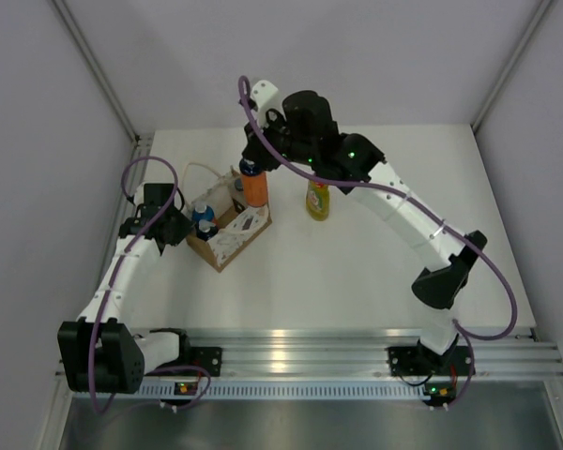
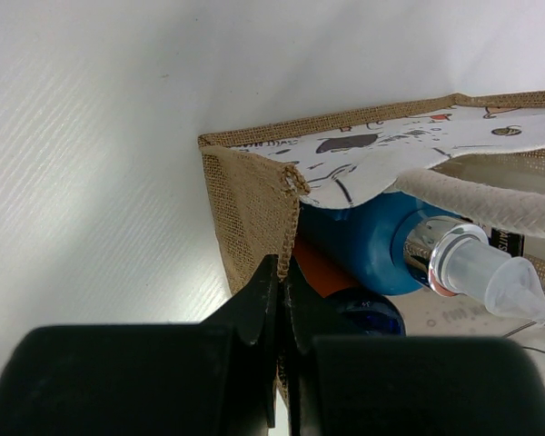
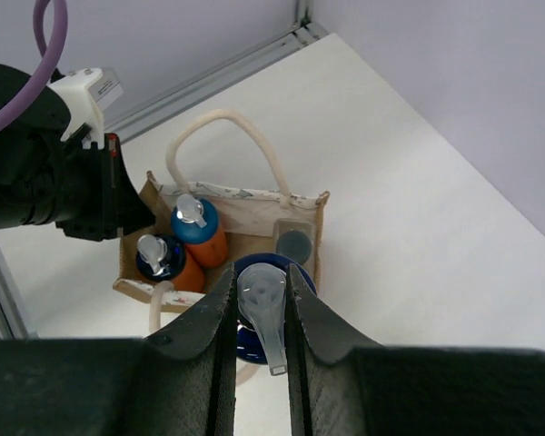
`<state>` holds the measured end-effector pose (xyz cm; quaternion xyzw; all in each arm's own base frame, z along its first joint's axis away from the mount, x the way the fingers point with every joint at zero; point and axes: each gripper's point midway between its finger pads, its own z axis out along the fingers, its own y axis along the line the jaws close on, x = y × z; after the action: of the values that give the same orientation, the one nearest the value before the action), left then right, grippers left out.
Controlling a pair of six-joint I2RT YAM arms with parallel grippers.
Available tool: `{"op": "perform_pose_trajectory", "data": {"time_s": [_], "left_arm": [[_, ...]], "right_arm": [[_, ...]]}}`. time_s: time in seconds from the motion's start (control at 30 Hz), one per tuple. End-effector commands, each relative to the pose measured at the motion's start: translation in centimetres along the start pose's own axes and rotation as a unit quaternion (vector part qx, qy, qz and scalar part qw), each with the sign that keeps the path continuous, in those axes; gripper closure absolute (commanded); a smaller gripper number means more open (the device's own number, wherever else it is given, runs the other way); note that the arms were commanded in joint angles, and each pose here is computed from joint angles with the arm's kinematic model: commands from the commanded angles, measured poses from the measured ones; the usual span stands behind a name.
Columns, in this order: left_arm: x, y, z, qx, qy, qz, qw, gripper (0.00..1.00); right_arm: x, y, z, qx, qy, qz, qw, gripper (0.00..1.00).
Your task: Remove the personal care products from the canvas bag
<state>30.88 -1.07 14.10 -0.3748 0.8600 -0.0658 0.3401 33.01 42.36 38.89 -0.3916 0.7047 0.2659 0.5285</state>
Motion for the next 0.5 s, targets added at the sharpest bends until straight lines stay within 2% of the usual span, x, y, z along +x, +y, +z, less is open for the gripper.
{"op": "perform_pose_trajectory", "data": {"time_s": [0.0,0.2,0.47], "left_arm": [[0.2,0.6,0.0,-0.015,0.009,-0.002,1.000,1.00],[0.3,0.7,-0.1,-0.015,0.008,-0.004,1.000,1.00],[0.4,0.7,-0.3,-0.011,0.008,-0.008,1.000,1.00]], "right_arm": [[-8.2,-2.7,-6.7,0.046,-0.115,0.001,0.992,1.00],[-6.7,-5.9,-8.4,0.081,-0.103,0.022,0.991,1.00],[-3.2,-8.5,-7.9,0.105,-0.064,0.034,0.992,1.00]]}}
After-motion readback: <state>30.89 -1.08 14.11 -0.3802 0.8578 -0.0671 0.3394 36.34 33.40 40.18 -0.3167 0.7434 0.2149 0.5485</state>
